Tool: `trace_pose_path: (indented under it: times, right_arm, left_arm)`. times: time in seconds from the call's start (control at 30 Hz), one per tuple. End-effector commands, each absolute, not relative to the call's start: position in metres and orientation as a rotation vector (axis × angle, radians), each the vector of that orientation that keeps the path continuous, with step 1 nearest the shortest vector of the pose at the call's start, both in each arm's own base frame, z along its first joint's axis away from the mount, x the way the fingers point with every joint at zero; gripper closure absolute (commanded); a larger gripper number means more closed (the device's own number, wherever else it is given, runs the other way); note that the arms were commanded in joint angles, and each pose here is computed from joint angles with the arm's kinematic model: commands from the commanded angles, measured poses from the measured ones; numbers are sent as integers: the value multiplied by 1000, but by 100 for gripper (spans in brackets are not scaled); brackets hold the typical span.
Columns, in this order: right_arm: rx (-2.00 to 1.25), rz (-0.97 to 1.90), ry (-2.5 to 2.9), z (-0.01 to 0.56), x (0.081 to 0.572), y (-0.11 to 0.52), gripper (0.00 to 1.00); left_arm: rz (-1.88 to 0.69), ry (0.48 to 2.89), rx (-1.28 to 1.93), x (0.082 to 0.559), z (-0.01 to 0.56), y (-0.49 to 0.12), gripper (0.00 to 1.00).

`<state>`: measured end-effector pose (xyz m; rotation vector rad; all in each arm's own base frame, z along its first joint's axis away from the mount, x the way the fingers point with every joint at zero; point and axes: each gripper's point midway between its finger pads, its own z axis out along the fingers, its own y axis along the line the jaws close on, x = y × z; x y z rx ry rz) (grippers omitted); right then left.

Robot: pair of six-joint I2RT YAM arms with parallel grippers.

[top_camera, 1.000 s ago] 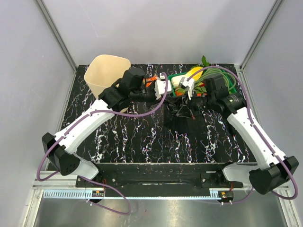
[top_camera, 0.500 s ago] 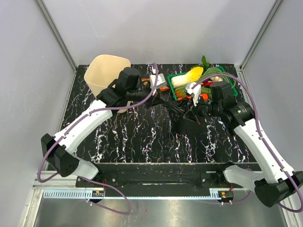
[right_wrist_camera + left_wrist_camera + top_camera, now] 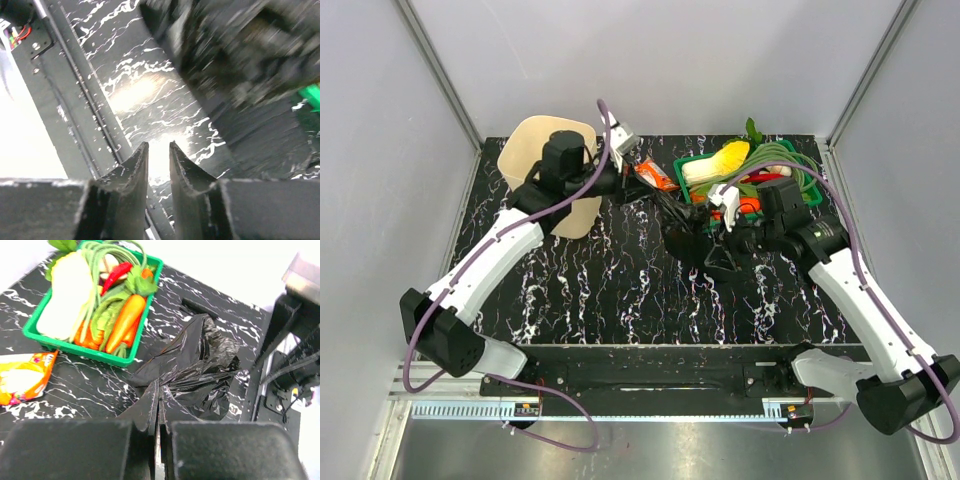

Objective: Put the trash bags into the trash bin
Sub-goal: Unfold the trash bag at the center of the board.

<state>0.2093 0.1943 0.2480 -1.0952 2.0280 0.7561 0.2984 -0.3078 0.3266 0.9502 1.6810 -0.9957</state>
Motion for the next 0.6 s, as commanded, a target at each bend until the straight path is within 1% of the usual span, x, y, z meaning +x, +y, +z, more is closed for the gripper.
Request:
trace_pose_path:
  times: [0.0, 0.1, 0.2, 0.3, 0.4, 0.57]
  right_arm:
    - [-1153, 913, 2082, 242, 183, 200, 69]
    - [-1156, 898, 2074, 247, 186, 200, 69]
    - [-1123, 791, 2033, 265, 200, 195, 67]
    - [-1054, 642, 1968, 290, 224, 187, 57]
    - [-1030, 582, 1911, 314, 238, 186, 53]
    - [-1054, 611, 1868, 331, 246, 196, 46]
  left_arm:
    - [-969, 1551, 840, 308, 378, -295, 100]
    - [-974, 1525, 874, 304, 380, -294, 100]
    - [-1004, 1480, 968, 292, 380, -297, 100]
    - [-1036, 1430, 1078, 277, 379, -299, 100]
    - [-1059, 1417, 1136, 268, 376, -300, 100]
    - [-1073, 1406, 1164, 262, 374, -299, 100]
